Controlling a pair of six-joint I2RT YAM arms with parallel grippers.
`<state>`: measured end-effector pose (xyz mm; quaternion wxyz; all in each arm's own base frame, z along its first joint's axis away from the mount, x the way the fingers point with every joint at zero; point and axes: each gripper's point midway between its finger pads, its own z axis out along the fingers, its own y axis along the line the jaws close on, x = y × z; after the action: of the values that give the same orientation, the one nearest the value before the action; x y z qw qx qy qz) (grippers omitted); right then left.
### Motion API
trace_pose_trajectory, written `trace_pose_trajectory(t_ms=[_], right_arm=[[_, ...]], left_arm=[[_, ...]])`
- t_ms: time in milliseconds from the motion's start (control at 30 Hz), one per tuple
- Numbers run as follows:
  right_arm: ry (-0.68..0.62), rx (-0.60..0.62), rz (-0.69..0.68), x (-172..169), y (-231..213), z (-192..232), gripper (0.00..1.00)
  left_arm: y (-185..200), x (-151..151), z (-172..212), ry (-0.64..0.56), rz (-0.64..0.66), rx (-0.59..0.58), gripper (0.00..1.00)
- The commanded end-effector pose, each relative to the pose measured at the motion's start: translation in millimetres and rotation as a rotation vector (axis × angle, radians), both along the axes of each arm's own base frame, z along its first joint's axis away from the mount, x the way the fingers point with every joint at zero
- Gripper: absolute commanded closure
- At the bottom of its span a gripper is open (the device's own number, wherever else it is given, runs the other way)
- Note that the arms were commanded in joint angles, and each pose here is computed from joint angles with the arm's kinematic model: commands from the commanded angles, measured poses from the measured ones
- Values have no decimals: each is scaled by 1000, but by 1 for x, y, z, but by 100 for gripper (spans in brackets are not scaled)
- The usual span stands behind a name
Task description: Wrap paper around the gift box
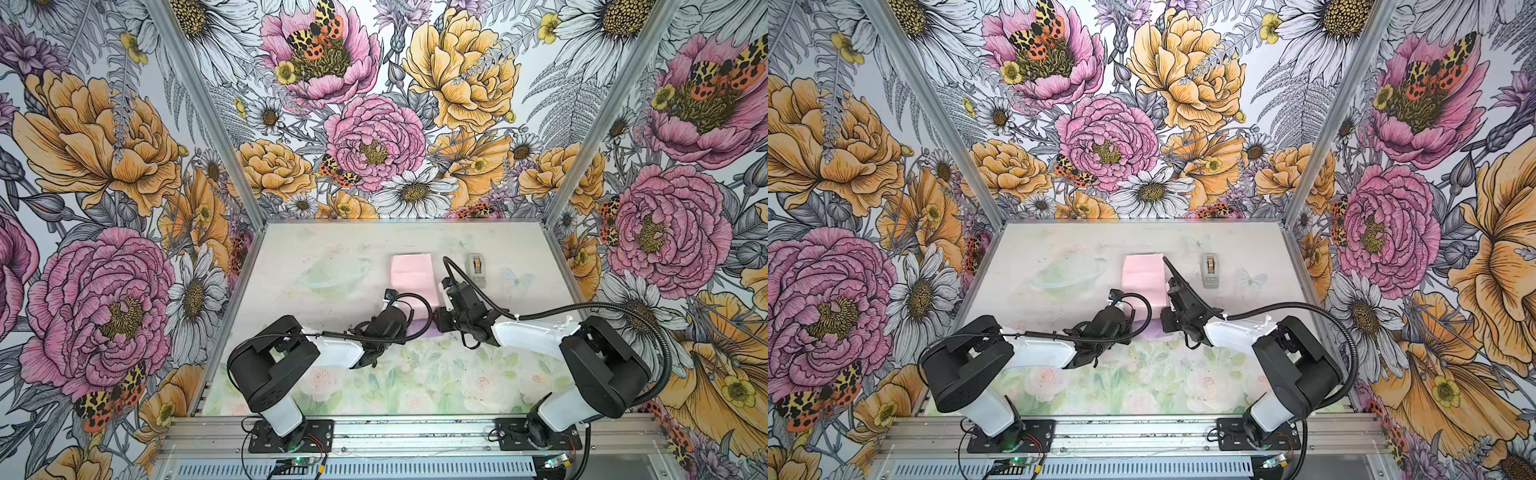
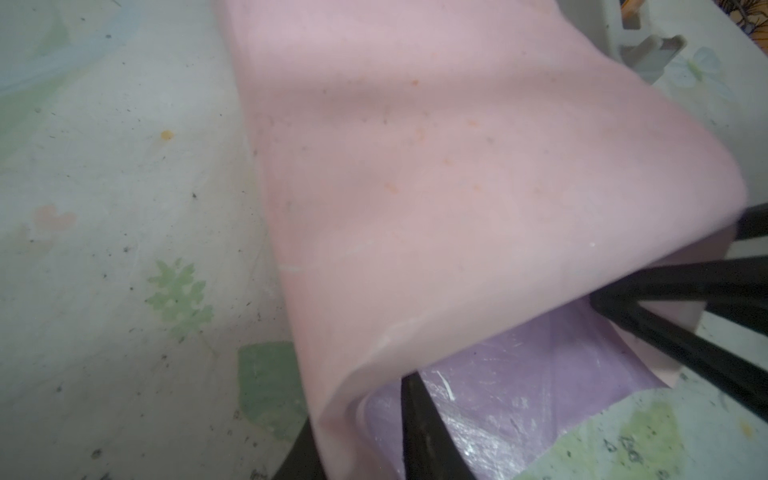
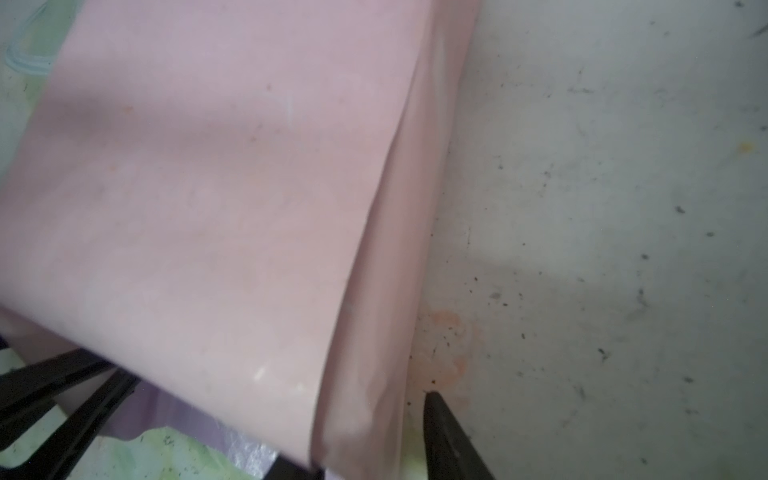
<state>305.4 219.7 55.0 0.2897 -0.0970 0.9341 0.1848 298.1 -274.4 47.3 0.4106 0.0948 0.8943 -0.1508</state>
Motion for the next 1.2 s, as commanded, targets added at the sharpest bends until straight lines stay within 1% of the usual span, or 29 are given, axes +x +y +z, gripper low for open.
trace_pose_trajectory(t_ms=[0,100,167,300,367,433,500,567,733,967,1067,1167], right_arm=[[-26,51,36,-10,1,35,45],[-13,94,62,-18,-3,56,43],[-7,121,57,-16,-6,66,42],[6,136,-22,4,-19,80,42],[33,130,-54,17,-22,80,42],[64,124,-71,28,-21,76,41],[92,128,-76,37,-17,71,41],[118,134,-78,45,-13,65,41],[177,143,-76,57,-3,48,42],[218,161,-91,54,1,38,49],[219,181,-100,50,3,37,49],[216,208,-98,46,9,38,49]], left_arm=[[-3,-1,11,-21,-7,-4,62],[-2,-7,25,-35,-15,-35,51],[0,-12,35,-39,-17,-50,45],[7,-18,64,-61,-13,-100,38],[13,-18,79,-73,3,-122,33],[20,-14,87,-52,22,-158,30],[27,-7,88,-6,40,-212,29],[26,-1,87,49,20,-282,31],[20,18,84,93,2,-358,34],[3,43,70,121,-15,-402,37],[-8,50,64,140,-41,-415,40],[-18,56,62,142,-68,-411,40]])
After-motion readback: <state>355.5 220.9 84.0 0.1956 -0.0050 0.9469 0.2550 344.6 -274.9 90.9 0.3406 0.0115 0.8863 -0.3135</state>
